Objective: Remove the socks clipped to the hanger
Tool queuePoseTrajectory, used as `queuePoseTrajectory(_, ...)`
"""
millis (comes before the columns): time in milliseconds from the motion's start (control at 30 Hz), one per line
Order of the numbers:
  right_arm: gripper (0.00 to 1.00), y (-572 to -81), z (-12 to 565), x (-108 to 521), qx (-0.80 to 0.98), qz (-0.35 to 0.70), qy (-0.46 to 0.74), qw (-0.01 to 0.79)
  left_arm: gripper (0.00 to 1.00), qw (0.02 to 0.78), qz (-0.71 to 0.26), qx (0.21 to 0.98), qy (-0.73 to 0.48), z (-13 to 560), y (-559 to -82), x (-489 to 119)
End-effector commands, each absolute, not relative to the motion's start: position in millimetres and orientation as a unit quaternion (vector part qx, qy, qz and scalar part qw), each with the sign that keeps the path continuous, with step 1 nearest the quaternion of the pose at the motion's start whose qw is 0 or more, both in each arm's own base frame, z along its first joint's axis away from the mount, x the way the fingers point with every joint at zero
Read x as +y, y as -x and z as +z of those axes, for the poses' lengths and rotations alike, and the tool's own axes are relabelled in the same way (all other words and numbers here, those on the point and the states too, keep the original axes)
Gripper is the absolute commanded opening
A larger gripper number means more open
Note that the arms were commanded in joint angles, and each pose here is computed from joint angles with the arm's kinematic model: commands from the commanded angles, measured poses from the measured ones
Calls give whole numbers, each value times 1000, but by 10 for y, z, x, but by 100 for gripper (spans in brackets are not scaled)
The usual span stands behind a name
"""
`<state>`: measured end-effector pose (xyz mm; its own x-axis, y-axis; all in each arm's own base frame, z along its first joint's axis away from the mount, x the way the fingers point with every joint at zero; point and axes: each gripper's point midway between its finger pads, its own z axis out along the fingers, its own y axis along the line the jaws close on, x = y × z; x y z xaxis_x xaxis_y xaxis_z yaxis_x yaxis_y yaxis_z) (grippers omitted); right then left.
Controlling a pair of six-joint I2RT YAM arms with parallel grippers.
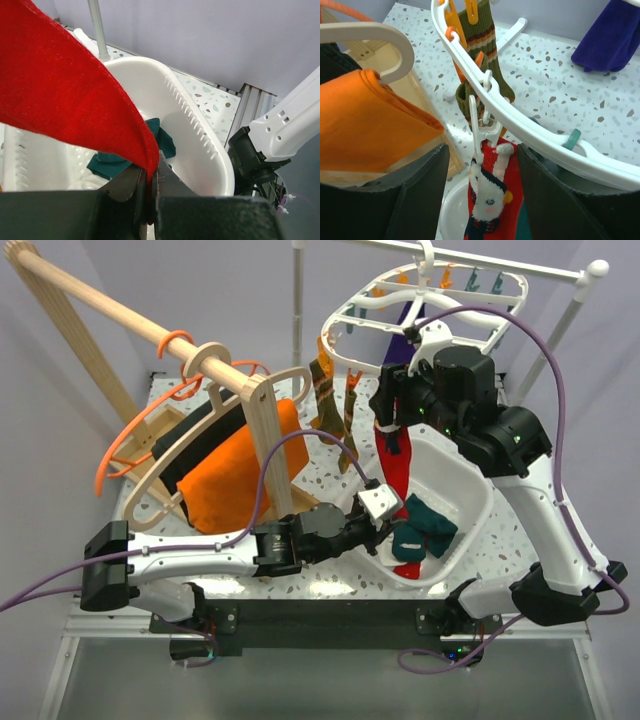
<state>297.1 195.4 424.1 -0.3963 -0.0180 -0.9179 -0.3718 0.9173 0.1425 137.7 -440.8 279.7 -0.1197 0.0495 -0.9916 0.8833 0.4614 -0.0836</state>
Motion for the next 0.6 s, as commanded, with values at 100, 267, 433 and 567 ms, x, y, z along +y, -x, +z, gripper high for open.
queuePoseTrajectory(100,54,-3092,4602,2025,776,182,115,594,0,557,-406,633,-352,2976,-1292,-4376)
queuePoseTrajectory(267,53,-3171,4584,2053,775,177,112,597,0,557,-410,631,-353,2996,-1280,-4372)
queuePoseTrajectory(433,53,-3233,4515,2061,783,164,109,590,0,556,-412,630,-353,3000,-1272,-4376)
queuePoseTrajectory(567,52,-3246,4484,2009,787,151,101,589,0,555,-413,630,-354,2999,-1265,-4375)
